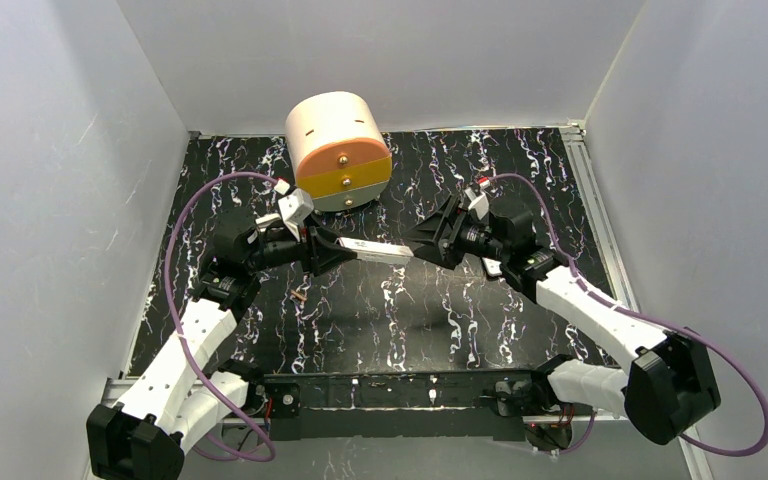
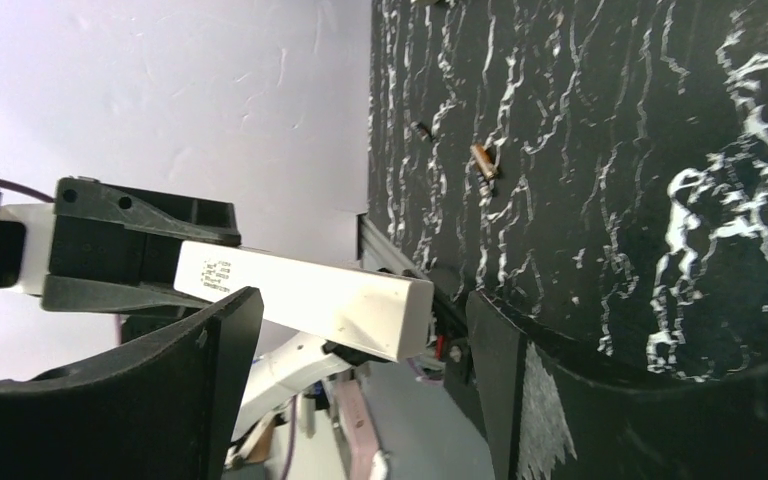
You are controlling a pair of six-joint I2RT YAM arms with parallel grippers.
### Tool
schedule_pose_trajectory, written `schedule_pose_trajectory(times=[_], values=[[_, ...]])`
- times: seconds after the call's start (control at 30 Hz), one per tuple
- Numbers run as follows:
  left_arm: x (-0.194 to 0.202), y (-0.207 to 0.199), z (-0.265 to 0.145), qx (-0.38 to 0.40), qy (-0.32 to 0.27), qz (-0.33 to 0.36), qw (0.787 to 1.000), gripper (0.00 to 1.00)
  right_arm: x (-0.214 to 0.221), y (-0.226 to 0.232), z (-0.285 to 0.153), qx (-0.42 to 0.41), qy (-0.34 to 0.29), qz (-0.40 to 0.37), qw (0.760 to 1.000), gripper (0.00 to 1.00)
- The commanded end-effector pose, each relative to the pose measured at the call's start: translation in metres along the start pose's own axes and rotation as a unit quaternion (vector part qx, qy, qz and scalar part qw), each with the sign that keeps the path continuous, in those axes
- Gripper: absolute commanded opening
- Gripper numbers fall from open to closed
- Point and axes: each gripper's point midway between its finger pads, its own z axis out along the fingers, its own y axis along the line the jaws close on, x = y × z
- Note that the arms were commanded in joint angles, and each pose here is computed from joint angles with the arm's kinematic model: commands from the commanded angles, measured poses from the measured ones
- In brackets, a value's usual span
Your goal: Load the batteries into the remote control
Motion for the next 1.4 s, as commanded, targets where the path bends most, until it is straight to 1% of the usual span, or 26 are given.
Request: schedule_pose_trajectory(times=[0.0,0.07,0.1,0.17,0.37,0.47,0.53,0.67,0.87,1.07,1.2,1.37], values=[[-0.011,-0.010,-0.003,0.018,-0.009,0.014,1.000,0.00,0.002,0.035,-0.003,-0.069,0.021,0.010,0.997,0.80],[-0.011,-0.009,-0.003,0.016,-0.008,0.012,1.000,0.00,0.005,0.046,-0.004,-0.096,0.032,0.026,0.995,0.73],[-0.010,-0.008,-0.002,0.016,-0.008,0.011,1.000,0.00,0.005,0.049,-0.004,-0.104,0.035,0.032,0.993,0.69],[-0.010,-0.007,-0.002,0.011,-0.008,0.013,1.000,0.00,0.006,0.053,-0.005,-0.111,0.042,0.040,0.992,0.63],[-0.008,-0.006,-0.003,0.005,-0.009,0.015,1.000,0.00,0.004,0.060,-0.010,-0.118,0.033,0.045,0.991,0.53],[-0.006,-0.006,-0.004,0.006,-0.008,0.012,1.000,0.00,0.001,0.059,-0.010,-0.119,0.021,0.052,0.991,0.44],[-0.005,-0.006,-0.005,0.002,-0.008,0.013,1.000,0.00,-0.001,0.056,-0.011,-0.116,0.010,0.058,0.992,0.40],[-0.002,-0.004,-0.007,-0.008,-0.003,0.018,1.000,0.00,-0.003,0.047,-0.012,-0.107,-0.009,0.079,0.991,0.38],[0.002,-0.001,-0.007,-0.014,0.007,0.019,1.000,0.00,-0.007,0.052,-0.020,-0.143,-0.031,0.103,0.984,0.38],[0.004,-0.001,-0.005,-0.008,0.014,0.010,1.000,0.00,-0.004,0.049,-0.017,-0.150,-0.024,0.110,0.982,0.38],[0.004,-0.007,-0.005,0.010,0.016,0.009,1.000,0.00,-0.005,0.046,-0.014,-0.149,-0.023,0.112,0.982,0.38],[0.004,-0.013,-0.006,0.024,0.015,0.012,1.000,0.00,-0.011,0.040,-0.005,-0.137,-0.030,0.113,0.984,0.36]])
